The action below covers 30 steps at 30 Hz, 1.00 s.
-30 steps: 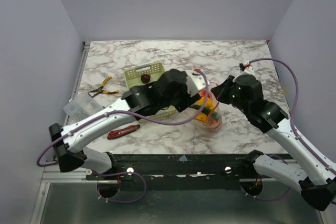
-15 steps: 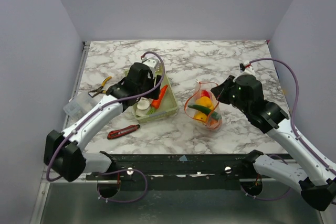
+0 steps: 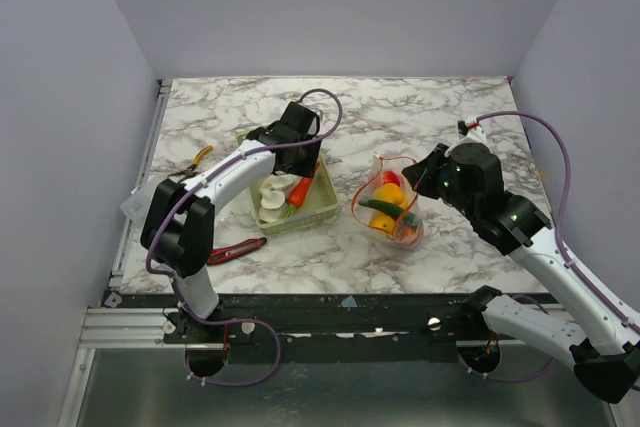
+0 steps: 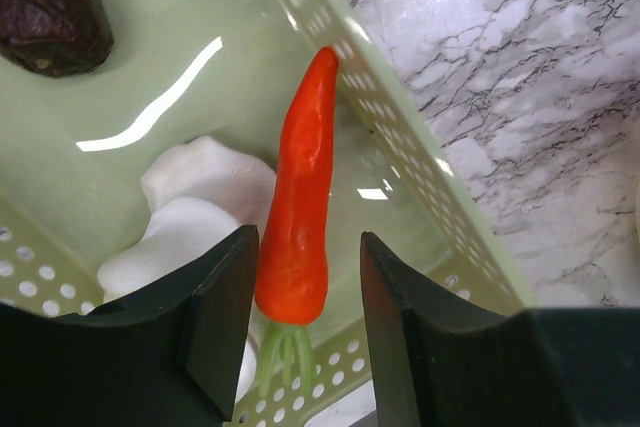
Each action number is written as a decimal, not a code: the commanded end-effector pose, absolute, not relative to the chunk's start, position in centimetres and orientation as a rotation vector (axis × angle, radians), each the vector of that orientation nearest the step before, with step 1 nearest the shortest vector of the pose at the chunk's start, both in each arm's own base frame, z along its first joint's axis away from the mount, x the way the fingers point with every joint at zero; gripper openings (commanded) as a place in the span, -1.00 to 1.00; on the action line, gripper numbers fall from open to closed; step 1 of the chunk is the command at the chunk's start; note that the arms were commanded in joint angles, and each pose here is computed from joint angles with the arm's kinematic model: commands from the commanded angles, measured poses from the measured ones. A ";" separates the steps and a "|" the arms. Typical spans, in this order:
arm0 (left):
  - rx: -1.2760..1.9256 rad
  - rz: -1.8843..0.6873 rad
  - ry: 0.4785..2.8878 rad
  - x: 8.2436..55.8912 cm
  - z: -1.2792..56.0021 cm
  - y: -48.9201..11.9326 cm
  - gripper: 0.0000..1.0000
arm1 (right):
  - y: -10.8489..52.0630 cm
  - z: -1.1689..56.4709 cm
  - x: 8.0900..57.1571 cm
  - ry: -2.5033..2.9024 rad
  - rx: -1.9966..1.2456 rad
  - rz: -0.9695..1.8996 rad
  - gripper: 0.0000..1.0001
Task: Place the food in the zip-top bag and seal the zipper
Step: Pick up the fake vegetable from the bin.
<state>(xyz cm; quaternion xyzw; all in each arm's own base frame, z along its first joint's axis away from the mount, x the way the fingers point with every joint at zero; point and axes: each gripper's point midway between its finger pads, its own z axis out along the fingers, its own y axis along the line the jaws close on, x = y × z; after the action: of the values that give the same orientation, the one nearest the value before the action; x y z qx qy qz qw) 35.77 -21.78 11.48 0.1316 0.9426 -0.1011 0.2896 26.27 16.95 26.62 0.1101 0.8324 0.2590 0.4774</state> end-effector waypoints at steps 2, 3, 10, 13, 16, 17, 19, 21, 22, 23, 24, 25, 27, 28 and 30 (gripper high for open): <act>0.454 -0.218 2.583 35.6 9.3 -23.3 -0.08 | 17.3 27.8 26.4 1.989 0.258 0.660 -0.99; 0.461 -0.205 2.588 35.6 9.0 -23.3 -0.07 | 17.2 27.8 26.5 1.988 0.259 0.660 -0.99; 0.449 -0.071 2.624 36.0 6.8 -22.3 -0.02 | 17.2 27.6 26.3 1.991 0.261 0.664 -0.99; 0.450 -0.051 2.635 36.0 6.2 -22.2 0.00 | 17.1 27.6 26.3 1.987 0.263 0.655 -0.99; 0.452 -0.021 2.649 35.7 5.6 -22.1 -0.01 | 17.1 27.5 26.4 1.992 0.262 0.654 -0.99; 0.455 -0.016 2.647 35.7 5.4 -22.0 -0.03 | 17.1 27.5 26.3 1.992 0.261 0.656 -0.99; 0.456 -0.012 2.646 35.7 5.4 -22.0 -0.10 | 17.2 27.4 26.3 1.993 0.259 0.656 -0.99; 0.454 -0.004 2.643 35.8 5.6 -21.9 -0.23 | 17.1 27.4 26.4 1.991 0.261 0.656 -0.99; 0.455 -0.003 2.643 35.8 5.6 -21.9 -0.25 | 17.1 27.4 26.4 1.991 0.262 0.654 -0.99; 0.460 -0.005 2.645 35.7 5.6 -21.9 -0.26 | 17.1 27.5 26.4 1.990 0.262 0.655 -0.99; 0.465 -0.005 2.653 35.5 5.5 -21.9 -0.25 | 17.1 27.5 26.3 1.988 0.263 0.657 -0.99; 0.468 -0.003 2.657 35.4 5.4 -21.9 -0.24 | 17.1 27.6 26.3 1.988 0.264 0.659 -0.99; 0.480 0.006 2.673 35.2 4.8 -21.9 -0.18 | 17.1 27.7 26.3 1.984 0.263 0.660 -0.99; 0.485 0.011 2.682 35.0 4.6 -21.9 -0.16 | 17.0 27.7 26.3 1.984 0.264 0.658 -0.99; 0.496 0.023 2.697 34.7 4.1 -21.8 -0.12 | 16.9 27.7 26.4 1.985 0.265 0.651 -0.99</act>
<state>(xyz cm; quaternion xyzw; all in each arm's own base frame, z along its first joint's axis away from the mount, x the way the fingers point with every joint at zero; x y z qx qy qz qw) 35.09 -21.96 4.89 0.1674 0.9620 -0.0114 0.2156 26.21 16.90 26.47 0.1101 0.8330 0.2582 0.4768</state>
